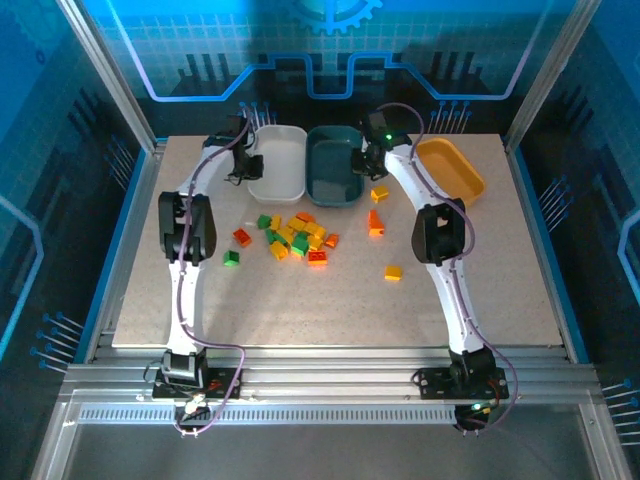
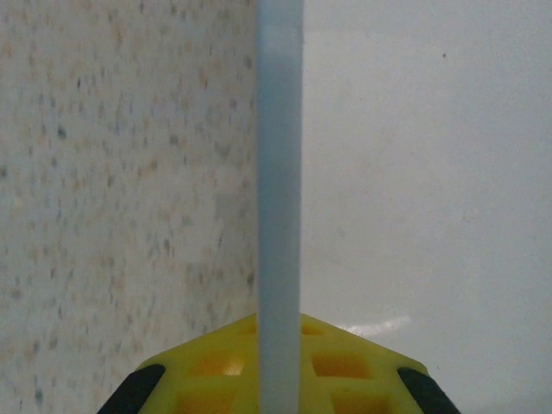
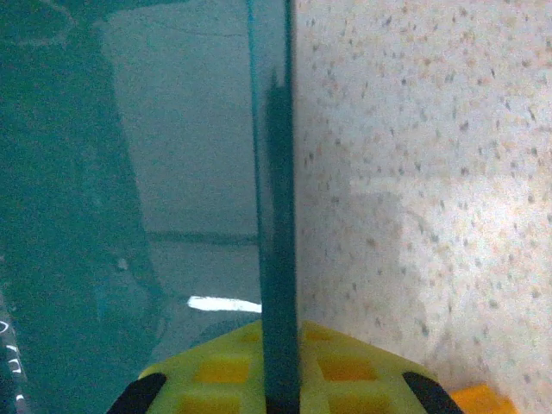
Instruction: Sort the legos into containers by color
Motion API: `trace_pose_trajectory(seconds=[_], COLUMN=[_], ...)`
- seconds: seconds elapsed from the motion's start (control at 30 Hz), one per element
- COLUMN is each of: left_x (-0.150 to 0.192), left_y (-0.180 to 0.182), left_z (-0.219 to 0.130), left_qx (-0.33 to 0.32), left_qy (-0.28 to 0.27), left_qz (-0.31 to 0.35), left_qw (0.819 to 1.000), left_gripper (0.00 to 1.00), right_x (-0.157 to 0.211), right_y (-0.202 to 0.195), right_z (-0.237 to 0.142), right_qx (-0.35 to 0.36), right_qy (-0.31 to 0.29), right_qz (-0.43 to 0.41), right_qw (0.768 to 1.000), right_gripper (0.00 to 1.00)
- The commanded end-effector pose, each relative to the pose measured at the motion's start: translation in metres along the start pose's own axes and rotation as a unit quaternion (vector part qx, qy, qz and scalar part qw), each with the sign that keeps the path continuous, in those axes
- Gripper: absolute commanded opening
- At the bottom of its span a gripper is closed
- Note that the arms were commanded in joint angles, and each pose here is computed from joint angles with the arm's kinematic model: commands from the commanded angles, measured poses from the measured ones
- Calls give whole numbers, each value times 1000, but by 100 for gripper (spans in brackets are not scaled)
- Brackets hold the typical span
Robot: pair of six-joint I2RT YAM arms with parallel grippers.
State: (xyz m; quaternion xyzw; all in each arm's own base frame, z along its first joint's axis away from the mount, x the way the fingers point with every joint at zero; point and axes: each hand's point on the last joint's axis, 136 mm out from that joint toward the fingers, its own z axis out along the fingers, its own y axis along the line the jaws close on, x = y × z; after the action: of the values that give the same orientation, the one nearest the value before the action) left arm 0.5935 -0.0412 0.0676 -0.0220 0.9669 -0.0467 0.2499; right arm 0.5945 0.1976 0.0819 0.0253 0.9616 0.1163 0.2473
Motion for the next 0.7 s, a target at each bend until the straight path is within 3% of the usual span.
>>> trace_pose_trajectory(seconds=[0.0,0.17,0.27,0.33,0.43,0.5,0.67], left_x=[7,15,18,18,13,6,-16], left_y=[-7,-6,-8,-6,-2,-1,-12], left_z=[10,21,23,23,13,0,-33], left_qx=[25,25,31,26,20,30,64], left_qy=[31,47,51,50,46,38,8], left_qz=[9,6,-1,-1,-10,-37,-57], left_qw=[999,999,998,998,999,998,996], left_gripper=[0,1,11,16,36,55,70], right_x=[13,11,5,-2,-15,-22,-11], right_y=[-14,-8,-2,2,-8,-24,-64], right_z=[16,14,6,-7,-36,-49,-39], right_qx=[-3,-21,-41,-50,-35,-18,8], right_qy=[36,32,27,19,-1,-18,2], right_qz=[25,22,16,5,-5,3,29], right_qw=[999,999,999,999,999,1000,1000], right_gripper=[5,18,41,50,58,62,61])
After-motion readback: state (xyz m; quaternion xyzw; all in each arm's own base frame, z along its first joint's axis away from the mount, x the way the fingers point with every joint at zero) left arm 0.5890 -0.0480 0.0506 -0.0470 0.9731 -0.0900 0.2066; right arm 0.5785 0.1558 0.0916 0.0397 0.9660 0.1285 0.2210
